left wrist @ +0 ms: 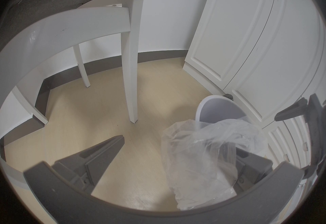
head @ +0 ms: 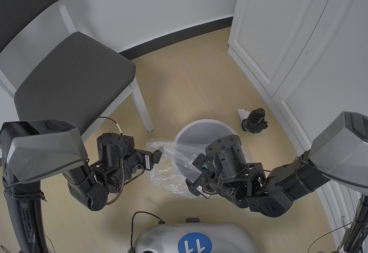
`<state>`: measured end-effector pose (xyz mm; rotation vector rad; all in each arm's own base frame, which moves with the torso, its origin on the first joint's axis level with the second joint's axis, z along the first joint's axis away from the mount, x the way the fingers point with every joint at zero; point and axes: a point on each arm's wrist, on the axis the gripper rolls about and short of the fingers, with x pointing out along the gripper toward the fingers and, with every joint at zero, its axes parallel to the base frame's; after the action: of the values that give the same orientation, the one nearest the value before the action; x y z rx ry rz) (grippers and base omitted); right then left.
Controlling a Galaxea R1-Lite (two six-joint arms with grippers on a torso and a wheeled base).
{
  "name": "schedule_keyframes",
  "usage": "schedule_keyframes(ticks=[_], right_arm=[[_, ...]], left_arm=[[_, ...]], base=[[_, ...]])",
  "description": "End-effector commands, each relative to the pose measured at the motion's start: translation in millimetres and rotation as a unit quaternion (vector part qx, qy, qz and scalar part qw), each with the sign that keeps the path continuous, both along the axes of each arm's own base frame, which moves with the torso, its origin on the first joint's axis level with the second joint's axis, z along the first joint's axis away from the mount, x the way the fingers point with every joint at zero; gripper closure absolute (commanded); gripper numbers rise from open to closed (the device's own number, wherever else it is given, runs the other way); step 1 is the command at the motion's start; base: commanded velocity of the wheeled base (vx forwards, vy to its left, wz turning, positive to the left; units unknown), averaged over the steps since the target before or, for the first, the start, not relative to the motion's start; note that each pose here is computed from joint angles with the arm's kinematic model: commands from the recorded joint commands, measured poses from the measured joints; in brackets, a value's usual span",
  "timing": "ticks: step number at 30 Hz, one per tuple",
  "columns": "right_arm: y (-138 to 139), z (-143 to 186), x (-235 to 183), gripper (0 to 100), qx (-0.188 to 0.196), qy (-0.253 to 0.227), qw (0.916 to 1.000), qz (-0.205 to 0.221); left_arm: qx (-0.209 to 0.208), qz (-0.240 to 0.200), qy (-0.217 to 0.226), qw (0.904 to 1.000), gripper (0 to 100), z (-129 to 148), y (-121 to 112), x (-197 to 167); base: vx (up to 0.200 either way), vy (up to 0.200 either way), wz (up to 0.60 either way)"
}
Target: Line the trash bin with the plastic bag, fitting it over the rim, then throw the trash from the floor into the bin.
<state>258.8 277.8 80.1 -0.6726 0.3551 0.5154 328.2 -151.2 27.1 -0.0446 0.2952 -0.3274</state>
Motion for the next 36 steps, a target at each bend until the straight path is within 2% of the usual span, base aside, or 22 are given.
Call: schedule_keyframes(ticks=[1,5,12,24,25,27,31,36], right_arm=[[-11.8,-9.3,17.1,0,-0.014,0.007,0.9996,-0.024],[-20.4,-14.3,25.9,0,-0.018,0.012,0.9990,-0.039],[-17.0,-27.9,31.3,0,-0.025,0.020,0.9986,-0.043],[-17.9,-48.4,63.6,0,-0.023,0.022,0.9970,-0.071],[-16.7,-51.1,65.1,100,-0.022,0.023,0.9969,-0.072],[-14.0,-51.1,67.0,100,-0.016,0.021,0.9973,-0.068],[-5.6,-41.6,66.0,100,0.024,0.019,0.9976,-0.062],[-5.2,-23.0,71.6,100,0.044,-0.003,0.9968,-0.066]], left_arm=[[0.000,0.001,0.000,1.0000,0,0.1,0.4,0.4],[0.000,0.001,0.000,1.0000,0,-0.2,0.3,0.7],[0.000,0.001,0.000,1.0000,0,-0.8,0.0,1.4],[-0.001,0.005,-0.003,1.0000,0,0.0,2.1,3.4],[-0.001,0.005,-0.002,1.0000,0,-0.2,2.2,3.4],[-0.001,0.005,-0.002,1.0000,0,-0.2,2.2,3.4],[-0.001,0.007,-0.003,1.0000,0,0.1,3.6,4.3],[-0.001,0.008,-0.003,1.0000,0,0.1,4.1,4.5]], base=[[0.000,0.000,0.00],[0.000,0.000,0.00],[0.000,0.000,0.00],[0.000,0.000,0.00],[0.000,0.000,0.00],[0.000,0.000,0.00],[0.000,0.000,0.00],[0.000,0.000,0.00]])
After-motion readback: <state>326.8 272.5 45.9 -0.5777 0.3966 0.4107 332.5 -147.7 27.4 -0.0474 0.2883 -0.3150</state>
